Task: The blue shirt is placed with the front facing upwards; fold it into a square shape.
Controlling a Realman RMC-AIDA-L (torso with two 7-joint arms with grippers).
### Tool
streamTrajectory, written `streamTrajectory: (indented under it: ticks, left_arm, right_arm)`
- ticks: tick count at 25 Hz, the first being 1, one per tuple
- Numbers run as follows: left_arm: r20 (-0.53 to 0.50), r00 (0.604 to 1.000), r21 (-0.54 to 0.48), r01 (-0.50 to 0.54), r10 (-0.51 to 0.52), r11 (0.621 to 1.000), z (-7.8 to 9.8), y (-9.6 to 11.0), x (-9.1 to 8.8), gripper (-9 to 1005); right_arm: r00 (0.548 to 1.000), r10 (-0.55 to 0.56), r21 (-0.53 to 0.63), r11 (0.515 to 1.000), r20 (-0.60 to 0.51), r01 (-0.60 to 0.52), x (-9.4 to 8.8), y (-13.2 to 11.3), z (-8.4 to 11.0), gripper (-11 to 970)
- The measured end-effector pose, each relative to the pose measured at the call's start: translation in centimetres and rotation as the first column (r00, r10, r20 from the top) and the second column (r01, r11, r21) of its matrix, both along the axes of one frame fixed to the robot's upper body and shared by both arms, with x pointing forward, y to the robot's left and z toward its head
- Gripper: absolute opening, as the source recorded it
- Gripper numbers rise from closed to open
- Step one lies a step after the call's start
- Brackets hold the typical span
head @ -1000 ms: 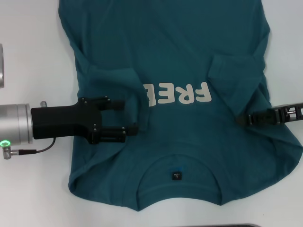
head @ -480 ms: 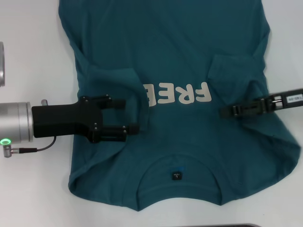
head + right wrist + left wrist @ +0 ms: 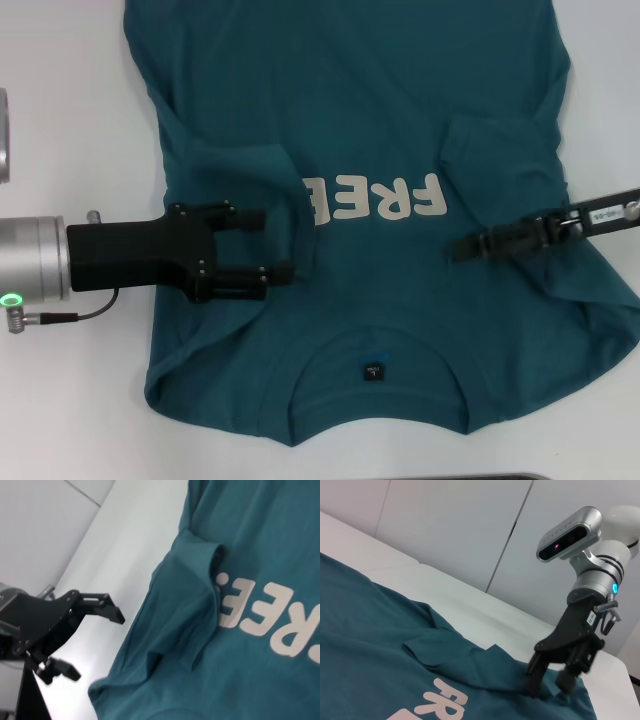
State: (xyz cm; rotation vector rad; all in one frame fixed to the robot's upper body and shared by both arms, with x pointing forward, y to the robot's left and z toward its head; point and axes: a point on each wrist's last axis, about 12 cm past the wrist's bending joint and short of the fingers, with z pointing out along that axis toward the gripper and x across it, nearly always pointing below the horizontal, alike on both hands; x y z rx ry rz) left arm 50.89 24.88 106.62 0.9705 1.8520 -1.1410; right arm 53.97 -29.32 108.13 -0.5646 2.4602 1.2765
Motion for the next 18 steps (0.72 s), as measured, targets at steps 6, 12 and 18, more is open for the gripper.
streamTrajectory:
  ticks: [6, 12, 18]
  left_arm:
    - [0.001, 1.000, -0.001, 0.003, -0.003, 1.000, 0.0, -0.1, 0.1, 874]
    - [0.000, 1.000, 0.002, 0.011, -0.011, 1.000, 0.0, -0.3, 0.0, 874]
    - [-0.001, 1.000, 0.002, 0.013, -0.013, 1.000, 0.0, -0.3, 0.0, 874]
  right_arm:
    - [0.991, -0.129, 0.010, 0.992, 0.014, 0.129, -0.5, -2.9, -0.1, 640]
    - [0.965, -0.261, -0.021, 0.965, 0.012, 0.261, -1.3, -5.8, -0.6, 641]
    - [0.942, -0.335, -0.061, 0.940, 0.017, 0.336, -1.4, -7.5, -0.5, 641]
